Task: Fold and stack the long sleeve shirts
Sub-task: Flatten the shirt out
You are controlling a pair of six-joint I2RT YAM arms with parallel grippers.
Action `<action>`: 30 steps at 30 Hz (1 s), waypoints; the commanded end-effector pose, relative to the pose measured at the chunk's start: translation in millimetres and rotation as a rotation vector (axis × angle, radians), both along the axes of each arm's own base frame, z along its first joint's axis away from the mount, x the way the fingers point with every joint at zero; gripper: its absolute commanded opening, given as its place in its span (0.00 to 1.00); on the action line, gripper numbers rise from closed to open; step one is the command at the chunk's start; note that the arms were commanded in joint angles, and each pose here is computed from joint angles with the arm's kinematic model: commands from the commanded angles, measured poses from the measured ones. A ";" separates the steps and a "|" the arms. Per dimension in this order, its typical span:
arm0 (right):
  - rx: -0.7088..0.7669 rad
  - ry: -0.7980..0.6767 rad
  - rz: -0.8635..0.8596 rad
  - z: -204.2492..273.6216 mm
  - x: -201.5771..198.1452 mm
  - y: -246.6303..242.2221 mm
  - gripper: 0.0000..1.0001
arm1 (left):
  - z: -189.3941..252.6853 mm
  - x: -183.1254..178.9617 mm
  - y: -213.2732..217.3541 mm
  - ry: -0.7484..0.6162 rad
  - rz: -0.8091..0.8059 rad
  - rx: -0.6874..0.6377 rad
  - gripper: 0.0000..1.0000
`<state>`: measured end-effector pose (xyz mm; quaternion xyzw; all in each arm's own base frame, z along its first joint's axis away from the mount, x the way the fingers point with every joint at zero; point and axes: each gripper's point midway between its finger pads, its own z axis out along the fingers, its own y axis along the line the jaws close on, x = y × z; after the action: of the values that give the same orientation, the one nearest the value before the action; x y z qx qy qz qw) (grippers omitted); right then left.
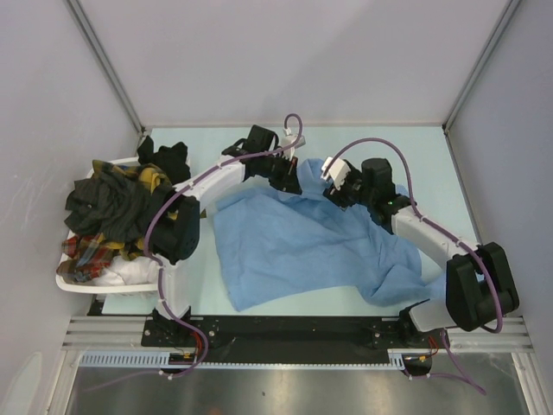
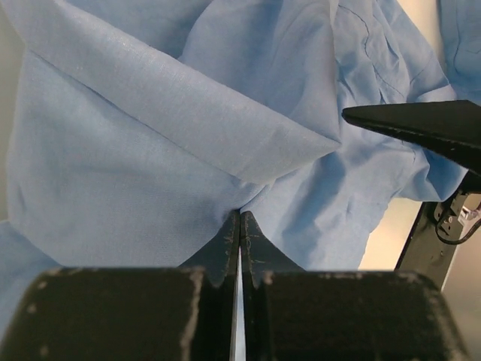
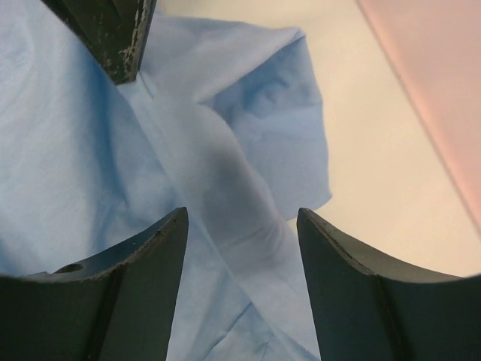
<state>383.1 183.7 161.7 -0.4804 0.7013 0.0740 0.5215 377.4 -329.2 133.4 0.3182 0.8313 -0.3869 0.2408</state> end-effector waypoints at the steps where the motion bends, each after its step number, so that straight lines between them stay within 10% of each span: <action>1: -0.039 -0.219 -0.044 32.0 22.0 1.9 0.64 | 22.4 4.7 -9.3 -0.016 -0.011 -0.061 0.01; 30: -0.105 -0.420 0.001 13.7 6.7 21.5 0.45 | 11.1 -10.5 -0.2 0.048 0.001 -0.072 0.00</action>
<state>371.4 207.8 141.3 -0.5409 0.6112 -0.0321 0.5769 372.2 -329.3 127.2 0.2960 0.8359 -0.4056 0.2217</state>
